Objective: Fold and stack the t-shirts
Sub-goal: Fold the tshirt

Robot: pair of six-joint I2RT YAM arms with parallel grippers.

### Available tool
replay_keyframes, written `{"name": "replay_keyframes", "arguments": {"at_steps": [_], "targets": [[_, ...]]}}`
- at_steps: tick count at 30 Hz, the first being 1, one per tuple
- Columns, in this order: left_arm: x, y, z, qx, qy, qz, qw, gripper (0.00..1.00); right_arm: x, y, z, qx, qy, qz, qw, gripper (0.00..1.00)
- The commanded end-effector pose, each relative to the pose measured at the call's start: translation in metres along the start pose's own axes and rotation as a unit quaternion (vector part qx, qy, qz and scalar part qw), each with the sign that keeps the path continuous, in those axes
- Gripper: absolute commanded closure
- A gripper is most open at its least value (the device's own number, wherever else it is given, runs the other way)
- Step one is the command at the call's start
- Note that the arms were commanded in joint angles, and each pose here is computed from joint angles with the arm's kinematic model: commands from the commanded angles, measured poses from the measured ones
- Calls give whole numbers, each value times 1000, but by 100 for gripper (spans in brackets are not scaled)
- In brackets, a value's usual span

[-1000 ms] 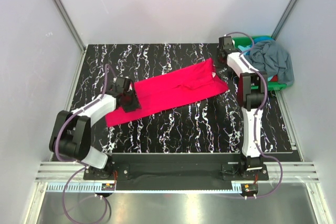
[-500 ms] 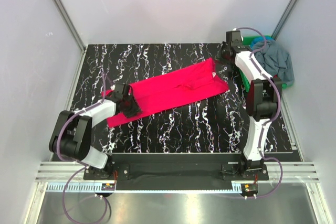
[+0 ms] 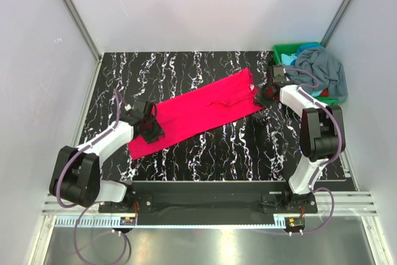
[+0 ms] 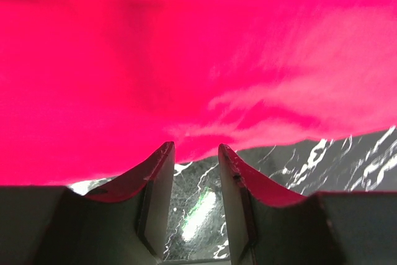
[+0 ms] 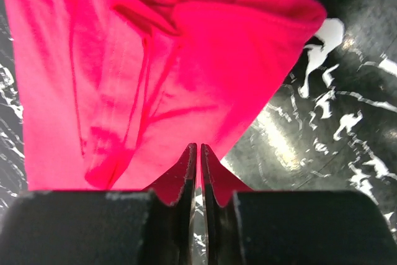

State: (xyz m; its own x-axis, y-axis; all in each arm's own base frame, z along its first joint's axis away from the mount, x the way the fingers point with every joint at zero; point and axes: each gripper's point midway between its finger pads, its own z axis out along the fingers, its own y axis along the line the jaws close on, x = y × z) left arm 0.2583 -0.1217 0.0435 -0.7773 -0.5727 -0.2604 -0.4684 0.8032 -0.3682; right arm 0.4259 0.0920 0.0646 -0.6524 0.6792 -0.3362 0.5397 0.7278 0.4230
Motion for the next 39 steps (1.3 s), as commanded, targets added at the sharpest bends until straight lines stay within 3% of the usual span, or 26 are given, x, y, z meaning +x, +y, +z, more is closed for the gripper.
{"name": "replay_keyframes", "arguments": {"at_steps": [1,15,23,30,31,32,37,39], "targets": [[-36,4,-23,-53,-65,15,996,61,-15,18,-9,-20,-53,23,998,87],[-89,-47,-83,21,-166,95,981,57,-11,-19,49,71,-39,-26,996,88],[-86,-74,-83,82,-148,172,970,55,-41,-1,82,111,-13,-118,987,91],[-57,-76,-53,113,-75,206,969,55,-88,43,127,65,-35,-172,982,91],[-56,-78,-53,120,-72,208,968,55,-107,65,122,39,-56,-177,982,90],[-54,-79,-53,124,-69,209,967,55,-104,55,131,53,-40,-181,981,89],[-64,-86,-77,144,-106,219,959,55,-107,71,96,37,-29,-163,986,82],[-72,-90,-87,148,-130,228,953,54,-116,93,53,3,-57,-136,989,75]]}}
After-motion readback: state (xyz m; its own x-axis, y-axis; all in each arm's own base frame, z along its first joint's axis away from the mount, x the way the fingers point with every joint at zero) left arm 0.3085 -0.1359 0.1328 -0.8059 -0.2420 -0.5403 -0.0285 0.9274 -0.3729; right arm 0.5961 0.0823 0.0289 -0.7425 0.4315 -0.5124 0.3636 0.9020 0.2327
